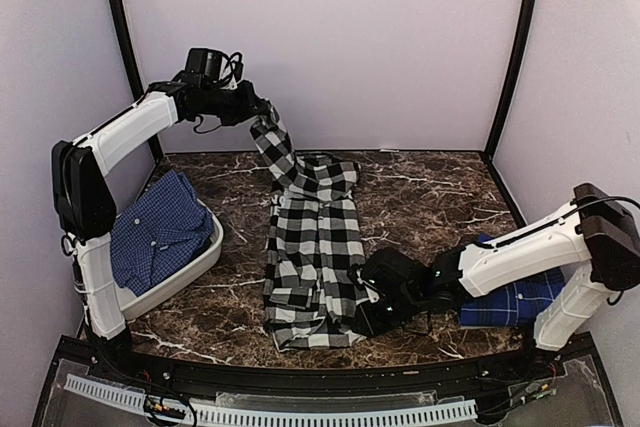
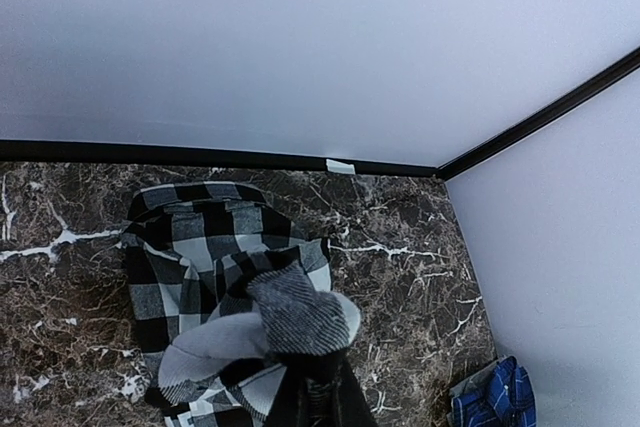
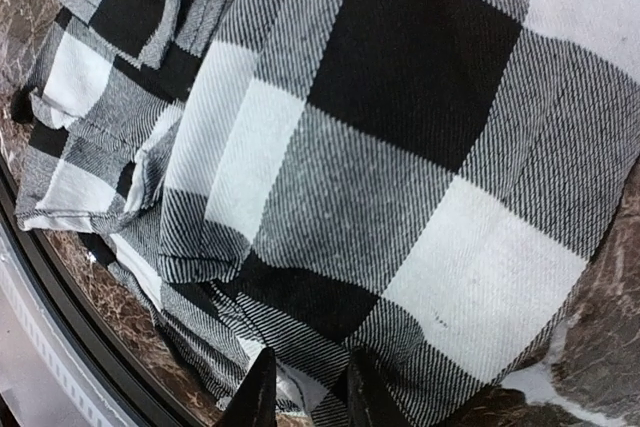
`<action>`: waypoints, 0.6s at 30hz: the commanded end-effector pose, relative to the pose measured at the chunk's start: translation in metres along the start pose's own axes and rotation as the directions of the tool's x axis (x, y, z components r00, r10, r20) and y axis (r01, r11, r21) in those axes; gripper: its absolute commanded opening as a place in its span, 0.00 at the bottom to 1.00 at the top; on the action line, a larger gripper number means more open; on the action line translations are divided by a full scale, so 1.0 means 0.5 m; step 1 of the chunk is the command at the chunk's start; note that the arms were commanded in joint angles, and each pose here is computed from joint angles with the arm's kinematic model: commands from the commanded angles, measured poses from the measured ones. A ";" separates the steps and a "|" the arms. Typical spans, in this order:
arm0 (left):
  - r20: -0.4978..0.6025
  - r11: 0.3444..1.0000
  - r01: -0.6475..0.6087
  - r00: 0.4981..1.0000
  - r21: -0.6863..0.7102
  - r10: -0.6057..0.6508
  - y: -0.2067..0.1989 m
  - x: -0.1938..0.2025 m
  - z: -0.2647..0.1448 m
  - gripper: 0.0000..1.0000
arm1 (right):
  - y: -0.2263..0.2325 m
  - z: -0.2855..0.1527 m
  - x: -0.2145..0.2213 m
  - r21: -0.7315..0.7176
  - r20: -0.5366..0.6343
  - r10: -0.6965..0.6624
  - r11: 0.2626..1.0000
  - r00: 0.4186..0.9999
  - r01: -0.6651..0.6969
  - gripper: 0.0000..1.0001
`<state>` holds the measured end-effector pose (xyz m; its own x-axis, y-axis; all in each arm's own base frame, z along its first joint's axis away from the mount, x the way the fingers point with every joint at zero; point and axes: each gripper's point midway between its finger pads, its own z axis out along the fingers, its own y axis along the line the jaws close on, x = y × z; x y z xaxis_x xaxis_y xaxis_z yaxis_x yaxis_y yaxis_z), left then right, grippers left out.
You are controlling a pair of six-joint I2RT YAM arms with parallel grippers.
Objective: Fold and stack the long sleeve shirts
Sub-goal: Fold the sleeve of the rectangle-folded shirt.
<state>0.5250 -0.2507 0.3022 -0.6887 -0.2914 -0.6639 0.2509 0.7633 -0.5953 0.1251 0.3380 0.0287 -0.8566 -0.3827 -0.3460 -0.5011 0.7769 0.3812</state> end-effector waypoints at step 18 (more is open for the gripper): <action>0.000 1.000 0.031 1.000 0.003 -0.031 0.031 0.065 -0.066 0.00 | -0.051 -0.158 -0.215 -0.028 0.291 0.111 0.994 0.950 -0.107 0.38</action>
<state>0.4974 -0.2151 0.2545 -0.7028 -0.3140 -0.6384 0.1263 0.8280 -0.5463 0.1858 0.3328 0.1082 -0.8456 -0.2067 -0.4922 -0.4487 0.7747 0.4455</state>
